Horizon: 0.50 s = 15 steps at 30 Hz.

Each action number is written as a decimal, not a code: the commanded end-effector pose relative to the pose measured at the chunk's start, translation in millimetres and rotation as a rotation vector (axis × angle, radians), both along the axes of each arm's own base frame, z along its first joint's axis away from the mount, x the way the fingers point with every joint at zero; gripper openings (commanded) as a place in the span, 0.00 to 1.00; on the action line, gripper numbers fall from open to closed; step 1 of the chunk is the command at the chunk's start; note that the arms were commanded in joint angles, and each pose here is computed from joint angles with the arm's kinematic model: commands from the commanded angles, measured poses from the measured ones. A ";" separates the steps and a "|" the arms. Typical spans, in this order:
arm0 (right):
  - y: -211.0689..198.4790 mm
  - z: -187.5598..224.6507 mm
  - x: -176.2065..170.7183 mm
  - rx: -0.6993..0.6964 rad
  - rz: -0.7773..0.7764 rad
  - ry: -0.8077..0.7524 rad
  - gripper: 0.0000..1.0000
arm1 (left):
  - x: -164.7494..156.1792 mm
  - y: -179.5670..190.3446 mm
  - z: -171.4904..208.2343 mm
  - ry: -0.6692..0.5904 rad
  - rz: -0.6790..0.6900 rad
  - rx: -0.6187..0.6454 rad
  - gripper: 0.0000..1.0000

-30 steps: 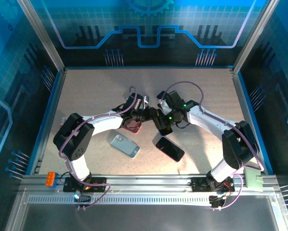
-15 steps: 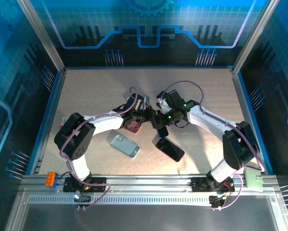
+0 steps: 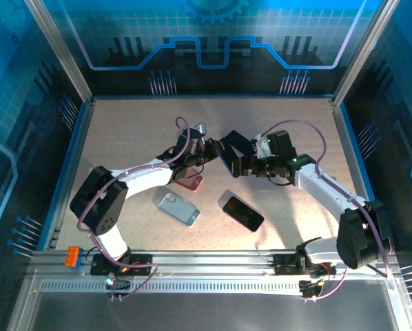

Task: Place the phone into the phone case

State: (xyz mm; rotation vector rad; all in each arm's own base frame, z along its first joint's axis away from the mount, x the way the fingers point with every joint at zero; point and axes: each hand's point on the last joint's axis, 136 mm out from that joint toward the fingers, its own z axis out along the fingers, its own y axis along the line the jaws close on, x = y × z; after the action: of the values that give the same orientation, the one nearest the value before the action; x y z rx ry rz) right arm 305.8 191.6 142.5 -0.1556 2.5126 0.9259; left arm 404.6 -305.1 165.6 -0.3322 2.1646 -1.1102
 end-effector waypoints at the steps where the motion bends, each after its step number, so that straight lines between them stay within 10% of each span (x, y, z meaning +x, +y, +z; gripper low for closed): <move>1: 0.6 18.5 7.0 0.173 -0.040 -0.014 0.82 | 13.4 9.2 58.4 -0.133 0.125 -0.154 0.00; 15: -20.3 37.4 32.3 0.399 -0.168 -0.062 0.83 | 8.8 16.3 85.3 -0.132 0.269 -0.347 0.00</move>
State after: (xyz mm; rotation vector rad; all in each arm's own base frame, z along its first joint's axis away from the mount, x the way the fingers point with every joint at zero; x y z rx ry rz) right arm 332.6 170.3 162.8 0.1437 2.2793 1.2173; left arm 414.7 -287.5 204.3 -0.6319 1.9115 -1.1795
